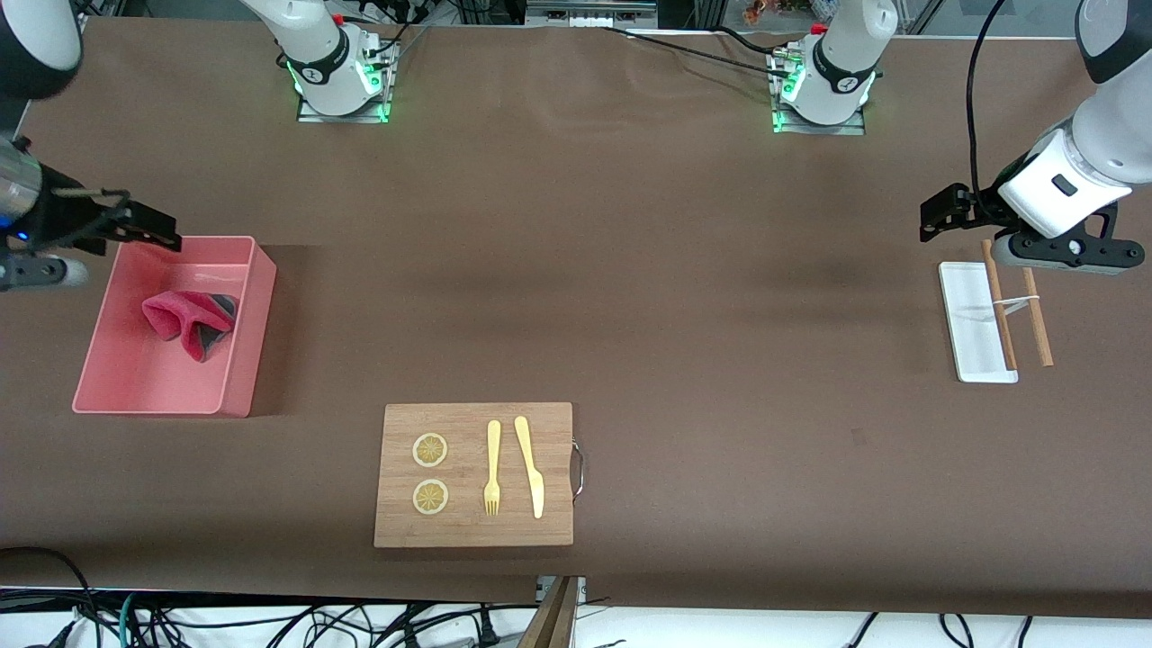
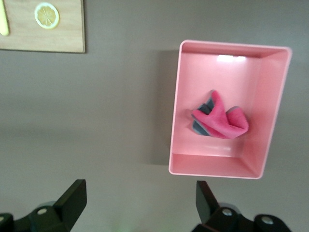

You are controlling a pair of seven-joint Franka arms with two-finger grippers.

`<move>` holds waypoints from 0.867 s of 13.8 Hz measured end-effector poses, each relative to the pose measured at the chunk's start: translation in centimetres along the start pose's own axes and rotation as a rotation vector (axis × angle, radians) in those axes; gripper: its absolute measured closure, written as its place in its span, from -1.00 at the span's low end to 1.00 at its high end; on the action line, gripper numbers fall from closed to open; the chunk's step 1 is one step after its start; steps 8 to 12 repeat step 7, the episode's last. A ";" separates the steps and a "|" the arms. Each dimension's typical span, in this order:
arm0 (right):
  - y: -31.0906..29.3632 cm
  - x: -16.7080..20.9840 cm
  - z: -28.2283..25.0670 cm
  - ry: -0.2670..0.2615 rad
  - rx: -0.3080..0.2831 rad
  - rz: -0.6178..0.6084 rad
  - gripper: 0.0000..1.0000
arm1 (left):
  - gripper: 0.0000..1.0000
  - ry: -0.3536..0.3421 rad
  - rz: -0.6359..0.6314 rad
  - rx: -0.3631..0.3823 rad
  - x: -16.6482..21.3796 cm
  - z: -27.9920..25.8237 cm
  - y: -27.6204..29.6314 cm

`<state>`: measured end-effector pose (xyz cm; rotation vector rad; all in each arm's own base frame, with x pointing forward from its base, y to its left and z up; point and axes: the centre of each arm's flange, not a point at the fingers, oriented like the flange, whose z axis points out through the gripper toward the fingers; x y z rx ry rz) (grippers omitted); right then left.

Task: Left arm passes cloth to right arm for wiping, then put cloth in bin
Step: 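Open the right gripper and lift it out of the bin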

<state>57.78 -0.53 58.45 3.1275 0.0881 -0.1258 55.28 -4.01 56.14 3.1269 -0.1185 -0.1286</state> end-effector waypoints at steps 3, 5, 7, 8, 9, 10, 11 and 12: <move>0.4 -2.7 -4.2 0.068 -0.011 0.009 -1.00 | -1.00 0.000 0.000 0.000 0.0 0.0 0.0; 0.7 -3.5 -4.6 0.065 -0.011 0.017 -1.00 | -1.00 0.000 0.000 0.000 0.0 0.0 0.0; 0.8 -3.4 -3.9 0.045 -0.010 0.018 -1.00 | -1.00 0.000 0.000 0.000 0.0 0.0 0.0; 0.8 -3.4 -3.9 0.045 -0.010 0.018 -1.00 | -1.00 0.000 0.000 0.000 0.0 0.0 0.0; 0.8 -3.4 -3.9 0.045 -0.010 0.018 -1.00 | -1.00 0.000 0.000 0.000 0.0 0.0 0.0; 0.8 -3.4 -3.9 0.045 -0.010 0.018 -1.00 | -1.00 0.000 0.000 0.000 0.0 0.0 0.0; 0.8 -3.4 -3.9 0.045 -0.010 0.018 -1.00 | -1.00 0.000 0.000 0.000 0.0 0.0 0.0; 0.8 -3.4 -3.9 0.045 -0.010 0.018 -1.00 | -1.00 0.000 0.000 0.000 0.0 0.0 0.0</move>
